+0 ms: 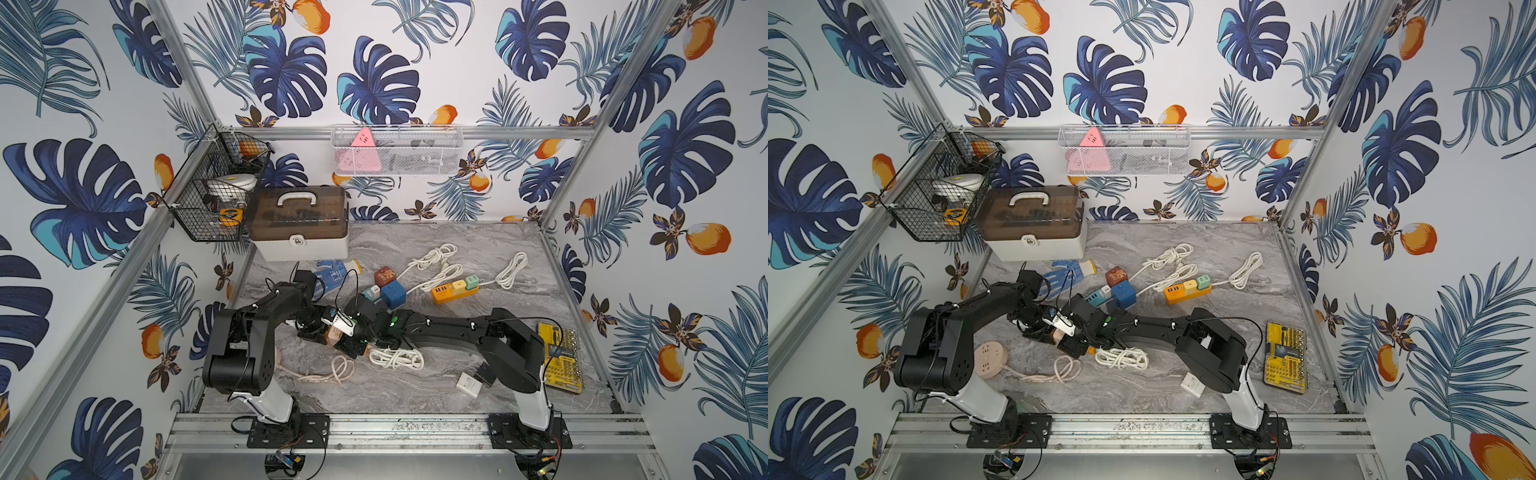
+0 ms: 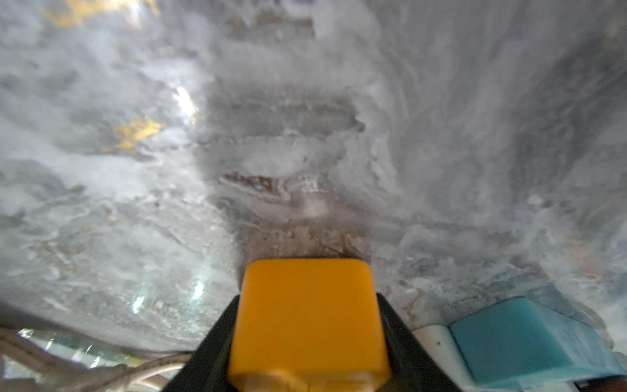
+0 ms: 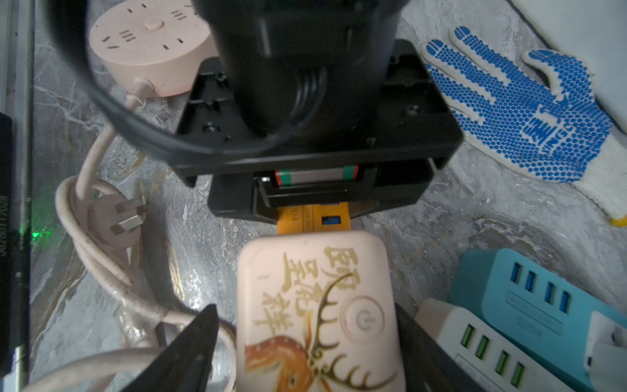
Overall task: Pull the plug off the socket
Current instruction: Remove the plug from the socket.
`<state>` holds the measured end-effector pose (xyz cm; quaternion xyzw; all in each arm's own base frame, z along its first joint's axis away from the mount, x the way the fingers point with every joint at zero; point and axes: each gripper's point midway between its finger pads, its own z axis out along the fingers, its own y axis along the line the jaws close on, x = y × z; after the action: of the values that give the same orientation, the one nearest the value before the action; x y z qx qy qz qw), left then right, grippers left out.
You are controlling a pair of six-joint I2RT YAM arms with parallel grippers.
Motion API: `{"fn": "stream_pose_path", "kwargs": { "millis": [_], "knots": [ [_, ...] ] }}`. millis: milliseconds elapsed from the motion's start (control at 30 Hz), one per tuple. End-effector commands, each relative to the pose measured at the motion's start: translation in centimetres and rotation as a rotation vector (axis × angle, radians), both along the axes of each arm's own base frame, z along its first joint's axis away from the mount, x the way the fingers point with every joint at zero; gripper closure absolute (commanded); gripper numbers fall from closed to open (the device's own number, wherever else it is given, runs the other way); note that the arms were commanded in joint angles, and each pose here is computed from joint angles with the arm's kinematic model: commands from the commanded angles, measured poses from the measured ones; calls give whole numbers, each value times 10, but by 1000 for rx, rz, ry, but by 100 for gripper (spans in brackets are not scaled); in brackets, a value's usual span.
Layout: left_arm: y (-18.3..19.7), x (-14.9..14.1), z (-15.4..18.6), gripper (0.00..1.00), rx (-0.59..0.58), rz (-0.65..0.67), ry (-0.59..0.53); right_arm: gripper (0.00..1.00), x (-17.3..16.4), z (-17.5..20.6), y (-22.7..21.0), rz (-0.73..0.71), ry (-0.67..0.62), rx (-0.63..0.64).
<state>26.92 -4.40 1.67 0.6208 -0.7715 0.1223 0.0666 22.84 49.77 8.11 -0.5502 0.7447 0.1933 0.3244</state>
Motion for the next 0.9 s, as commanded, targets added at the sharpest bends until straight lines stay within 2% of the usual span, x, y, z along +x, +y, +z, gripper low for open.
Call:
{"fn": "stream_pose_path", "kwargs": {
  "millis": [0,167,433,667,867],
  "knots": [
    [12,2,-6,100,73,-23,-13,27,1,-13,-1,4,-2,-41],
    [12,1,-7,100,73,-23,-10,37,4,-21,0,3,-11,-70],
    [12,-1,-7,100,73,-21,-8,69,3,-7,4,33,-36,-44],
    [13,-2,-9,100,75,-20,-4,79,-3,11,7,68,-33,-1],
    [13,-3,-9,100,78,-22,-3,84,-12,18,9,96,30,23]
  ]
}}
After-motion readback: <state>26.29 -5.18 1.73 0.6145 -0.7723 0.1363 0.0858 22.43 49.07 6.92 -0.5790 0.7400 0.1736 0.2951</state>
